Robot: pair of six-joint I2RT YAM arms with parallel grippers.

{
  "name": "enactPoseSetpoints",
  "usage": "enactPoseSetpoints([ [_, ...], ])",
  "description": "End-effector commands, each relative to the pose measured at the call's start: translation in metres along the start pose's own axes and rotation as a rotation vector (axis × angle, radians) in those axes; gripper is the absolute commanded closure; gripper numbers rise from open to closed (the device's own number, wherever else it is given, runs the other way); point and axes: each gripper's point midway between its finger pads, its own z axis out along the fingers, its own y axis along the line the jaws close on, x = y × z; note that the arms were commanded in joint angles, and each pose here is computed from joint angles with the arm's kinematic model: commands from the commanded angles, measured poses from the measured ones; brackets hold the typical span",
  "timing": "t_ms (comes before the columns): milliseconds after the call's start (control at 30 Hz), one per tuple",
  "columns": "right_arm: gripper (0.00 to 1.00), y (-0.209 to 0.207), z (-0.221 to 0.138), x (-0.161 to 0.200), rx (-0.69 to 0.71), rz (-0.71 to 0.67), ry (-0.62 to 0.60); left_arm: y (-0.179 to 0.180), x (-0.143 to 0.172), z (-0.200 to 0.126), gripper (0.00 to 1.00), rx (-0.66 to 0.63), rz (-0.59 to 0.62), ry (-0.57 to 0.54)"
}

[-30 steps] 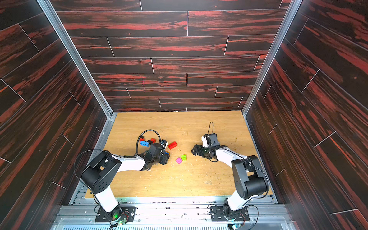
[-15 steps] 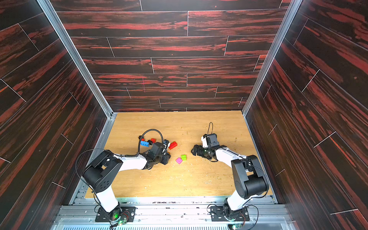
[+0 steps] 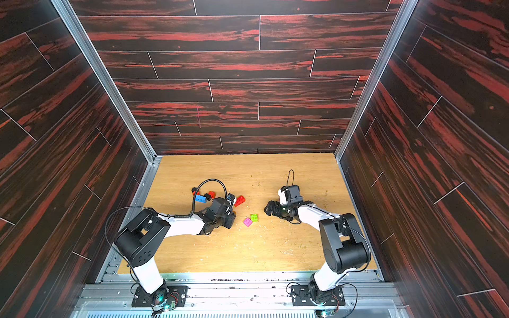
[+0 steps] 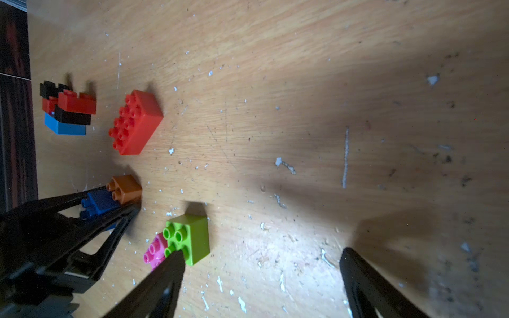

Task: Assemble the letter v with lego
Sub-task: Pick up the lego brick from the center of the board.

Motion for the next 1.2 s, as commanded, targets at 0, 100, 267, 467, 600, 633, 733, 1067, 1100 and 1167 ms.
enactPoseSetpoints([
  [0,0.09,-0.001,0.004,0.008,0.003,-0.004,0.031,0.005,0.094,0.002,0.61,-0.017,0.002,0.315],
  [100,0.09,-0.002,0.004,0.008,0.006,-0.004,0.031,0.005,0.094,0.002,0.68,-0.014,-0.001,0.317],
  [267,0.09,0.0,0.003,0.007,0.003,-0.008,0.029,0.002,0.085,-0.001,0.81,0.002,-0.006,0.304],
  [467,0.08,0.013,0.0,0.004,-0.021,-0.069,0.012,0.0,0.03,-0.02,0.88,0.042,0.006,0.211],
  [600,0.08,0.026,0.001,0.004,-0.031,-0.119,0.006,0.005,-0.014,-0.039,0.88,0.072,0.02,0.166],
  [633,0.08,0.029,0.001,0.003,-0.026,-0.129,0.004,0.007,-0.022,-0.041,0.88,0.071,0.036,0.164],
  [733,0.08,0.037,0.004,0.004,-0.023,-0.146,0.005,0.017,-0.037,-0.043,0.89,0.057,0.065,0.171],
  [1067,0.06,0.058,0.015,0.016,-0.006,-0.202,0.027,0.03,-0.05,-0.02,0.92,0.078,0.098,0.196],
  [1100,0.06,0.058,0.016,0.018,-0.002,-0.207,0.03,0.03,-0.051,-0.018,0.92,0.084,0.098,0.195],
  [1167,0.05,0.06,0.018,0.019,0.003,-0.214,0.032,0.032,-0.055,-0.015,0.92,0.083,0.098,0.188],
])
